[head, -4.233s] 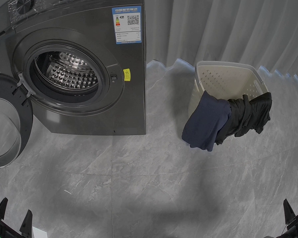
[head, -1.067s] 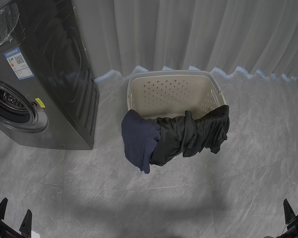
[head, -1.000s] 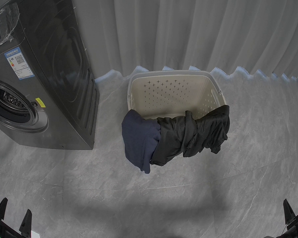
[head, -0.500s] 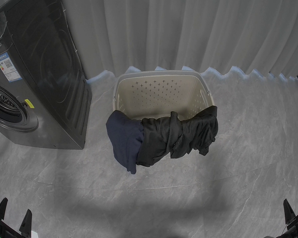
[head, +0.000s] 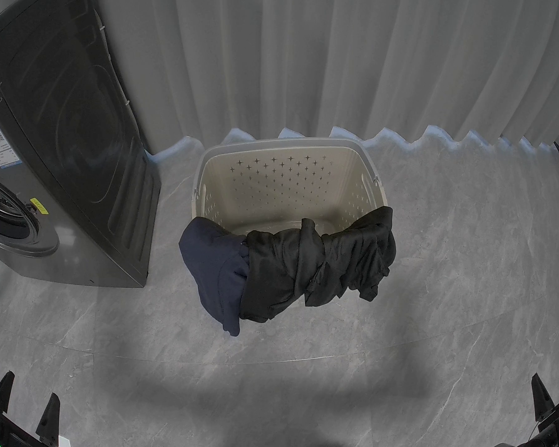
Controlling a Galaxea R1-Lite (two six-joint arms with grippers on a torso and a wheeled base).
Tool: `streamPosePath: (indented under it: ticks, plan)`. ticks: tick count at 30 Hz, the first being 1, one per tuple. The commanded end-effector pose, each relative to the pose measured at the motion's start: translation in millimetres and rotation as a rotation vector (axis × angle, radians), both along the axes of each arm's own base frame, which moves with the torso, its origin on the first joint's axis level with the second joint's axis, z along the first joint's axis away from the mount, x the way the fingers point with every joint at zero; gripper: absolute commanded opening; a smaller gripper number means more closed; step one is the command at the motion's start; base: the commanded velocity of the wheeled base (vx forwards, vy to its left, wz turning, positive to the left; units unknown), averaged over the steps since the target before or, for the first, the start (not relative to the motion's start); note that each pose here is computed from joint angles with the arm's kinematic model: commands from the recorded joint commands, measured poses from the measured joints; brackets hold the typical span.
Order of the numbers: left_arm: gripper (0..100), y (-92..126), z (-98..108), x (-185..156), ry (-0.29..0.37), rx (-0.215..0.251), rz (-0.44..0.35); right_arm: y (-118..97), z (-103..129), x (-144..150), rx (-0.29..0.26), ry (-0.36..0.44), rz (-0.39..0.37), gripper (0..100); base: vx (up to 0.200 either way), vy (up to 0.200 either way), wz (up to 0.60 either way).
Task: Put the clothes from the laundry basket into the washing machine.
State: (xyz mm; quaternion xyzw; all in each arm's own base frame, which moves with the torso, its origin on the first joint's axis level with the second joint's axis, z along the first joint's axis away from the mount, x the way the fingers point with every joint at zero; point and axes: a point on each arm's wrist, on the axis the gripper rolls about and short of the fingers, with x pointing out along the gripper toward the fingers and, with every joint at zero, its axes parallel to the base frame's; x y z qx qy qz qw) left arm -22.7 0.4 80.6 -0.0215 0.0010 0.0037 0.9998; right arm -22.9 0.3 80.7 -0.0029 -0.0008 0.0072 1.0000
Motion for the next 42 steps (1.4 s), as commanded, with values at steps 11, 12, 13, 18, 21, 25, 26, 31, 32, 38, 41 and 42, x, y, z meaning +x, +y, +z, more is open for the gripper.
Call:
streamPosePath:
  ticks: [11, 12, 13, 18, 21, 25, 26, 31, 32, 38, 41, 42]
  plan:
    - [100, 0.0, -4.8, 0.2, 0.002, 0.0, 0.0, 0.0, -4.7, 0.0, 0.0, -0.002, 0.001, 100, 0.145, 0.0, 0.0]
    - [100, 0.0, -4.8, 0.2, 0.002, 0.0, 0.0, 0.0, -4.7, 0.0, 0.0, -0.002, -0.001, 100, 0.0, 0.0, 0.0]
    - [100, 0.0, -4.8, 0.2, 0.002, 0.0, 0.0, 0.0, -4.8, 0.0, 0.0, 0.0, -0.001, 100, 0.0, 0.0, 0.0]
    - [100, 0.0, -4.8, 0.2, 0.002, 0.0, 0.0, 0.0, -5.0, 0.0, 0.007, 0.002, -0.005, 100, 0.0, 0.04, 0.0]
    - [100, 0.0, -4.8, 0.2, 0.002, 0.003, 0.0, -0.3, -4.8, 0.0, 0.01, 0.0, -0.019, 100, -0.067, 0.2, 0.0]
    - [100, 0.0, -4.8, 0.2, 0.002, 0.002, 0.0, -0.6, 8.2, -3.3, 0.01, -0.063, -0.028, 100, -0.1, 0.1, 0.0]
    - [100, 0.0, -4.8, 0.2, 0.002, 0.002, 0.0, -0.7, 21.4, -8.0, 0.017, -0.11, -0.027, 100, 0.0, 0.0, 0.0]
    - [100, 0.0, -4.8, 0.2, 0.003, 0.006, 0.0, -0.4, 54.8, 8.3, 0.044, 0.022, -0.009, 100, 0.0, 0.0, 0.0]
    - [100, 0.0, -4.8, 0.2, 0.003, 0.008, 0.0, -0.1, 51.1, 17.0, 0.049, 0.096, 0.0, 100, 0.0, 0.0, 0.0]
    - [100, 0.0, -4.8, 0.2, 0.003, 0.005, 0.0, 2.5, 39.3, 69.7, 0.16, 0.43, 0.055, 100, 0.0, 0.0, 0.0]
    - [100, 0.0, -4.8, 0.2, 0.002, 0.002, 0.0, 4.5, 30.7, 102.2, 0.163, 0.537, 0.063, 100, 0.0, 0.0, 0.0]
    - [100, 0.0, -4.8, 0.2, 0.002, 0.002, 0.0, 5.8, 30.0, 109.2, 0.163, 0.537, 0.074, 100, 0.0, 0.0, 0.0]
